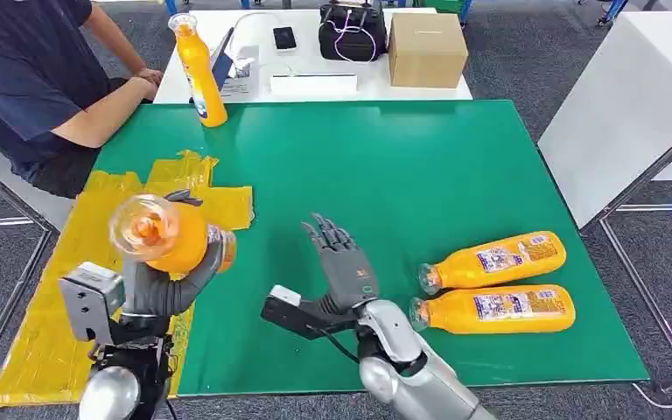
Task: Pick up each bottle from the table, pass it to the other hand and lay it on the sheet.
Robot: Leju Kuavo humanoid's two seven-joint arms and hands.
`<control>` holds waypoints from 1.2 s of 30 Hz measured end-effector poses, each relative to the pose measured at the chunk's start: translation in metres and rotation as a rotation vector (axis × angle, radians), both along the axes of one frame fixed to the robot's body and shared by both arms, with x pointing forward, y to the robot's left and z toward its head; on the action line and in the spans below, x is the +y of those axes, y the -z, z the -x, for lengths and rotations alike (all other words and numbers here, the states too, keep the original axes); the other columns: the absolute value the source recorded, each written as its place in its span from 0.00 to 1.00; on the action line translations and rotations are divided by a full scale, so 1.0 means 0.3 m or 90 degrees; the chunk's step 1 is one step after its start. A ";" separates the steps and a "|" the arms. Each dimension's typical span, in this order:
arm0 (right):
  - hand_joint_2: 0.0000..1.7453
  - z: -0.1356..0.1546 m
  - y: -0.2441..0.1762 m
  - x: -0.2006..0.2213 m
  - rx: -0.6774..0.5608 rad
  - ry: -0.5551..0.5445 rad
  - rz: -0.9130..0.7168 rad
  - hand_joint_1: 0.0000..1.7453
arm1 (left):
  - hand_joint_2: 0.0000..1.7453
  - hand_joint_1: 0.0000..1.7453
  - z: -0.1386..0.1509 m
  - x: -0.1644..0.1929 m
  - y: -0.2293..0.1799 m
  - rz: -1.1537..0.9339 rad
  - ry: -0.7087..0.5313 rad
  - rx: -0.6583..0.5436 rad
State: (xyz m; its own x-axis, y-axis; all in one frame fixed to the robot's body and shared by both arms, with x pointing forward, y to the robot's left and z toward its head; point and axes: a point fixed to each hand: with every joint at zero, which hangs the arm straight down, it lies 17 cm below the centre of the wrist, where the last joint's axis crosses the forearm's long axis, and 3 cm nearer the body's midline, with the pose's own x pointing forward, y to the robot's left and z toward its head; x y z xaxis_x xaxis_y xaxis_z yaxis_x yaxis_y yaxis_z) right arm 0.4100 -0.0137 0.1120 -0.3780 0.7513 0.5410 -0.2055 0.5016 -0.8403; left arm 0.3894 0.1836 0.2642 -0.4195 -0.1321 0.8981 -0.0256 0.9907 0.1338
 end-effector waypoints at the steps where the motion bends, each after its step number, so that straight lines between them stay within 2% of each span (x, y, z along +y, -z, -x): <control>1: 0.00 0.016 0.001 -0.061 -0.008 0.021 -0.010 0.00 | 1.00 1.00 0.005 0.030 0.016 -0.053 -0.033 -0.004; 5: 0.00 0.079 -0.059 -0.316 -0.037 0.093 -0.077 0.00 | 1.00 1.00 0.023 0.156 0.101 -0.322 -0.173 -0.001; 7: 0.00 0.111 -0.087 -0.410 -0.048 0.117 -0.075 0.00 | 1.00 1.00 0.013 0.200 0.182 -0.457 -0.220 0.041; 9: 0.00 0.132 -0.133 -0.496 -0.067 0.147 -0.072 0.00 | 1.00 1.00 0.006 0.232 0.254 -0.513 -0.237 0.074; 10: 1.00 0.137 -0.151 -0.529 -0.075 0.160 -0.071 0.00 | 1.00 1.00 0.004 0.244 0.279 -0.521 -0.239 0.086; 14: 1.00 0.159 -0.217 -0.583 -0.107 0.165 -0.081 0.00 | 1.00 1.00 -0.014 0.280 0.420 -0.622 -0.241 0.162; 18: 1.00 0.169 -0.285 -0.612 -0.136 0.152 -0.092 0.00 | 1.00 1.00 -0.022 0.299 0.562 -0.704 -0.226 0.201; 21: 1.00 0.170 -0.309 -0.639 -0.135 0.153 -0.087 0.00 | 1.00 1.00 -0.018 0.286 0.665 -0.734 -0.185 0.239; 22: 1.00 0.169 -0.311 -0.654 -0.136 0.156 -0.079 0.00 | 1.00 0.95 -0.012 0.277 0.707 -0.742 -0.164 0.256; 23: 1.00 0.168 -0.311 -0.663 -0.136 0.158 -0.072 0.00 | 1.00 0.00 -0.007 0.271 0.740 -0.752 -0.147 0.268; 27: 1.00 0.165 -0.302 -0.702 -0.131 0.161 -0.050 0.00 | 1.00 0.00 0.002 0.271 0.832 -0.801 -0.111 0.305; 36: 1.00 0.183 -0.250 -0.787 -0.103 0.179 0.015 0.00 | 1.00 0.00 -0.017 0.288 0.836 -0.816 -0.119 0.310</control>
State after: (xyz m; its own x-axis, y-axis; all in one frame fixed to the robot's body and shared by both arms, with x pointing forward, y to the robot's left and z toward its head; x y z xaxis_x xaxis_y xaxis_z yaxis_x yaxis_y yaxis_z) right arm 0.3549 -0.2498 0.1868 -0.2331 0.8500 0.4725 0.0760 0.5003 -0.8625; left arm 0.3945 0.2699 0.0135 0.0132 -0.9876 0.1565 0.1684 0.1565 0.9732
